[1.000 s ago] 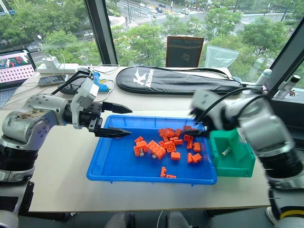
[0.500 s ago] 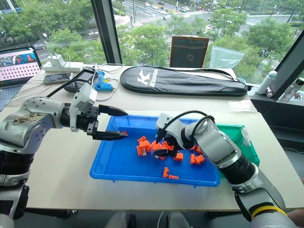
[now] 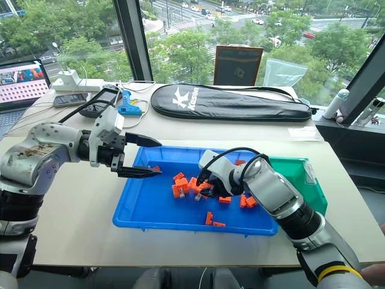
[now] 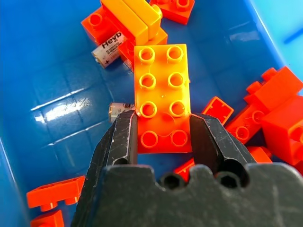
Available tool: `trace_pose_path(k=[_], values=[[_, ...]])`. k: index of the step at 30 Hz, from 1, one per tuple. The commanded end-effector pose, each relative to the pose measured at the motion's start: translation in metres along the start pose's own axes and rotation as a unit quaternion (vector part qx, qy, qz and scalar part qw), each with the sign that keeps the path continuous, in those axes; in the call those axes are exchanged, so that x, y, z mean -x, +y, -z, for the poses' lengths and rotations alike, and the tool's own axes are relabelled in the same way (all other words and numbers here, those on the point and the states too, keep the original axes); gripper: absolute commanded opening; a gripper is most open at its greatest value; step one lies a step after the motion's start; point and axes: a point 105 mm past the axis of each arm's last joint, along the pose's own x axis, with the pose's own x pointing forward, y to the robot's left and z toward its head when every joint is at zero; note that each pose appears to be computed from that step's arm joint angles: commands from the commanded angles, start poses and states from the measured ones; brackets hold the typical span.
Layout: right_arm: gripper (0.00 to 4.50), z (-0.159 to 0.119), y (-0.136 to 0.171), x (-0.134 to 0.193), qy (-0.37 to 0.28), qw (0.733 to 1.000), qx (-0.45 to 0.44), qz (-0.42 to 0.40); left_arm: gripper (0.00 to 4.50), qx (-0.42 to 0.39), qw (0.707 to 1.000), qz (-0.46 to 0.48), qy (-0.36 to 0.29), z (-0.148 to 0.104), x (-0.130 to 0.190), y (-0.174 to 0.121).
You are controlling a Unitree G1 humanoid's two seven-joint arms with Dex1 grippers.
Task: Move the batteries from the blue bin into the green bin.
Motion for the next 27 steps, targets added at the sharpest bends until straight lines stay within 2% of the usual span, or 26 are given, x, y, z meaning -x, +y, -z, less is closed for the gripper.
trace_pose_path(k=[1,5,11,12,15,19,20,25,27], values=[[1.35,-0.022,-0.017,0.032,-0.045,0.998,0.013,0.029,4.5,-0.026,1.0,-0.003,-0.007,-0.01,0.002,0.002],[1.35,-0.018,-0.034,0.052,-0.043,0.997,0.01,0.056,4.5,-0.027,1.0,-0.001,-0.009,-0.01,0.001,0.002],[1.35,0.024,-0.05,0.056,0.028,0.996,-0.006,0.081,4.5,-0.028,1.0,0.0,-0.011,-0.011,-0.001,0.003],[2.15,0.026,-0.049,0.055,0.033,0.996,-0.001,0.077,4.5,-0.028,1.0,0.001,-0.011,-0.011,-0.001,0.003],[2.97,0.023,-0.046,0.054,0.028,0.997,0.006,0.074,4.5,-0.029,1.0,0.001,-0.011,-0.011,-0.001,0.002],[4.33,0.005,-0.042,0.052,-0.004,0.997,0.022,0.069,4.5,-0.028,1.0,0.0,-0.009,-0.011,0.0,0.002],[4.49,0.001,-0.041,0.051,-0.011,0.997,0.026,0.066,4.5,-0.028,1.0,0.0,-0.009,-0.011,0.0,0.002],[4.49,-0.013,0.006,0.022,-0.042,0.999,0.009,-0.032,4.5,-0.028,1.0,-0.001,-0.009,-0.012,0.0,0.003],[4.49,-0.015,0.016,0.013,-0.046,0.998,0.007,-0.044,4.5,-0.029,1.0,0.0,-0.01,-0.013,-0.001,0.002]])
